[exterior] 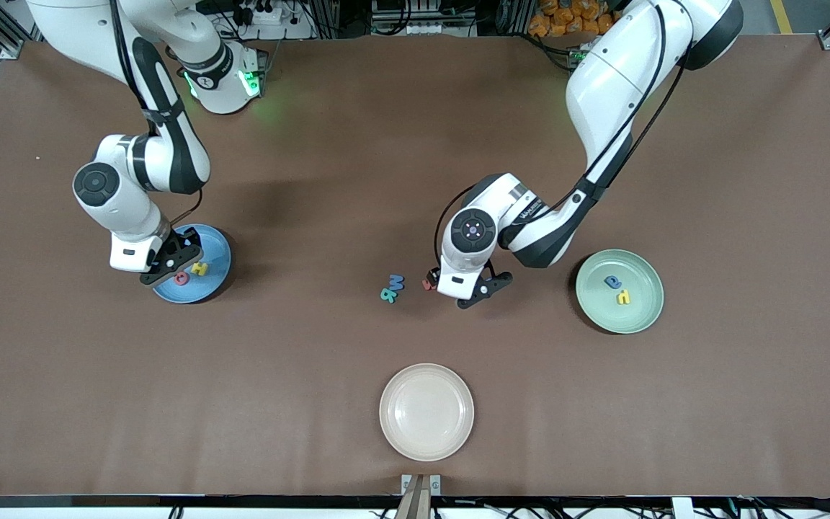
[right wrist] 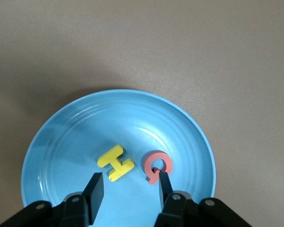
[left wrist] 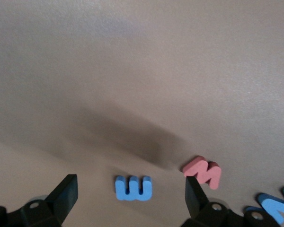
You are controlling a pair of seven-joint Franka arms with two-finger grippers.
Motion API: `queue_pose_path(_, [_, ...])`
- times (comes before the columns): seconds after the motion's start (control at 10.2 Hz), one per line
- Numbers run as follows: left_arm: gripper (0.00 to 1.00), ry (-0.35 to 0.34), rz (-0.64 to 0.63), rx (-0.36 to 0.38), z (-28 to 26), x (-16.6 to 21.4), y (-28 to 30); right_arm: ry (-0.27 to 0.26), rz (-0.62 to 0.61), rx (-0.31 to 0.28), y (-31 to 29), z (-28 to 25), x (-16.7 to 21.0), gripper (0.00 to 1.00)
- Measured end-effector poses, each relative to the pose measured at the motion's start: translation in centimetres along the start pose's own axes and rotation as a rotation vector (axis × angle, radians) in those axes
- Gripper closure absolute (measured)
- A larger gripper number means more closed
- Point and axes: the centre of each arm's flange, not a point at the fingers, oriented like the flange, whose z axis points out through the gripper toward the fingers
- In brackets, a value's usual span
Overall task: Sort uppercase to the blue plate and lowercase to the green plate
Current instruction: 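Grasp the blue E with the left gripper while the right gripper withdraws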
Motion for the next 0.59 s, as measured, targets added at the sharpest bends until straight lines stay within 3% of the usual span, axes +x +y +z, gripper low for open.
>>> queue_pose_path(0.39, [0.00, 0.023, -0.039, -0.017, 0.4, -0.2, 0.4, 0.023, 0.149, 0.113, 0.0, -0.7, -0.1, 0.38])
queue_pose_path(0.59, [0.00, 0.021, -0.044, -0.007, 1.0, 0.0, 0.1, 0.033, 0.161, 0.130, 0.1, -1.3, 0.4, 0.37])
